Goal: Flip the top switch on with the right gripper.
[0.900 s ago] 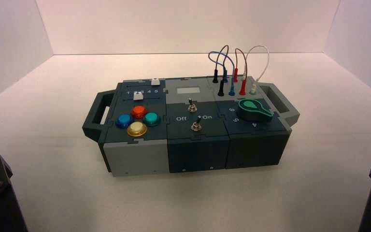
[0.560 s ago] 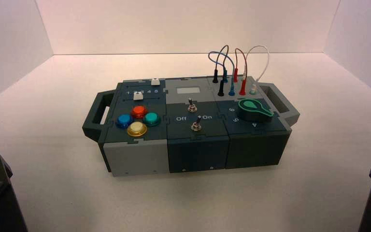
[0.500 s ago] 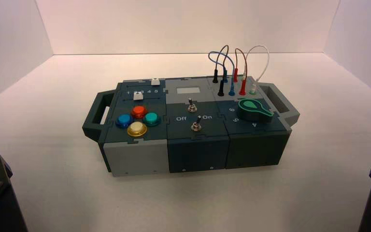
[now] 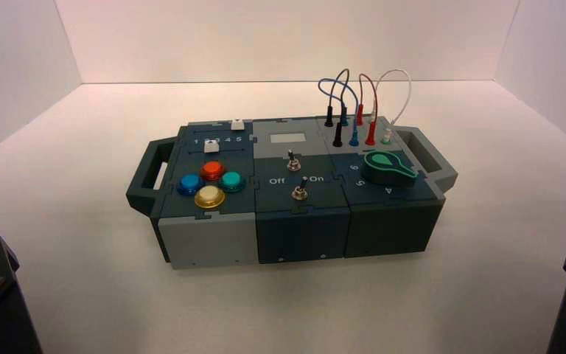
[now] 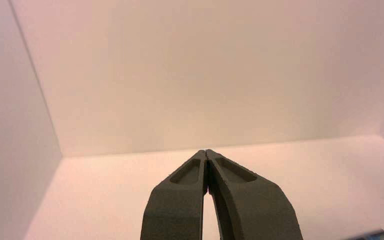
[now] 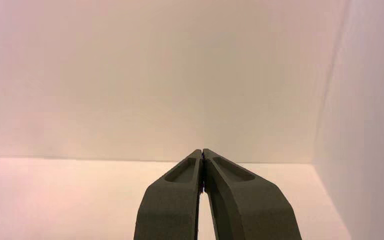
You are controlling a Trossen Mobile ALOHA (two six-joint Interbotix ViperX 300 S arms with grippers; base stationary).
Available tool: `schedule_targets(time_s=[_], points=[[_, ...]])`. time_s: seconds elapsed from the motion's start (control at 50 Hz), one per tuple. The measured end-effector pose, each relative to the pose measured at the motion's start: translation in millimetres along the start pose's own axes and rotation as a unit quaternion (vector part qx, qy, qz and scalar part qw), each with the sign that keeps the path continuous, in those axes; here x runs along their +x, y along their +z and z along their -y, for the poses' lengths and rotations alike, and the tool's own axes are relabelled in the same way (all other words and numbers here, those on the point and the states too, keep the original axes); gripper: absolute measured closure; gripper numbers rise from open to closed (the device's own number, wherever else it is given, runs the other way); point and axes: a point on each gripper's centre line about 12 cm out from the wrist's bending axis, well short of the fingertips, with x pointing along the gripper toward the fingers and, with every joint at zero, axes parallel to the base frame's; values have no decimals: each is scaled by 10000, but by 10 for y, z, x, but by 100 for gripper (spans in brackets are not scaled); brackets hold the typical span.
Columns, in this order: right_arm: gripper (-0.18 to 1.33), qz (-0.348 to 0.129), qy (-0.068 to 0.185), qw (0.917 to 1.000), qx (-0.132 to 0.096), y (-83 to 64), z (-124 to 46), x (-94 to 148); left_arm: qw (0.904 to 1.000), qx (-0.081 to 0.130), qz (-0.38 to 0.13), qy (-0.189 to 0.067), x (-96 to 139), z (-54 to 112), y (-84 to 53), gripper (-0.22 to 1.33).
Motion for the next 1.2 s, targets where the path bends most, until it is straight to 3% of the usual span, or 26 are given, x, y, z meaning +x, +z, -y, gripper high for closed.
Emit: schedule_targets(time_s=[0.2,0.32,0.48,0.66,0.76,0.86,1.02,1.12,1.2], points=[[129,-519,491,9974,-41,23,-207,-8,9989,-34,-376,-269,-176,111,105,128],[129,-817,500,9954,-65,78,-214,-33,9976,-65,-632,-293,-263,119,103,128],[130,-1237,516,9909,-98,236,-221,-135,9928,-79,-1153,-305,-330,122,-10,128],[130,-1701,522,9840,-80,207,-220,-216,9841,-264,-1715,-377,-349,148,-138,128],[130,-2002,563,9781,26,147,-234,-251,9767,-435,-2052,-448,-303,178,-220,128],[129,-2279,605,9717,140,88,-249,-280,9606,-616,-2657,-536,-194,230,-368,128],[129,-2648,723,9611,303,13,-291,-327,9353,-641,-3412,-682,-32,338,-520,128],[129,-2907,876,9519,420,-45,-347,-371,9267,-725,-3620,-703,8,383,-564,128],[129,-3044,1067,9453,481,-72,-414,-405,9220,-970,-3701,-600,27,386,-579,128]])
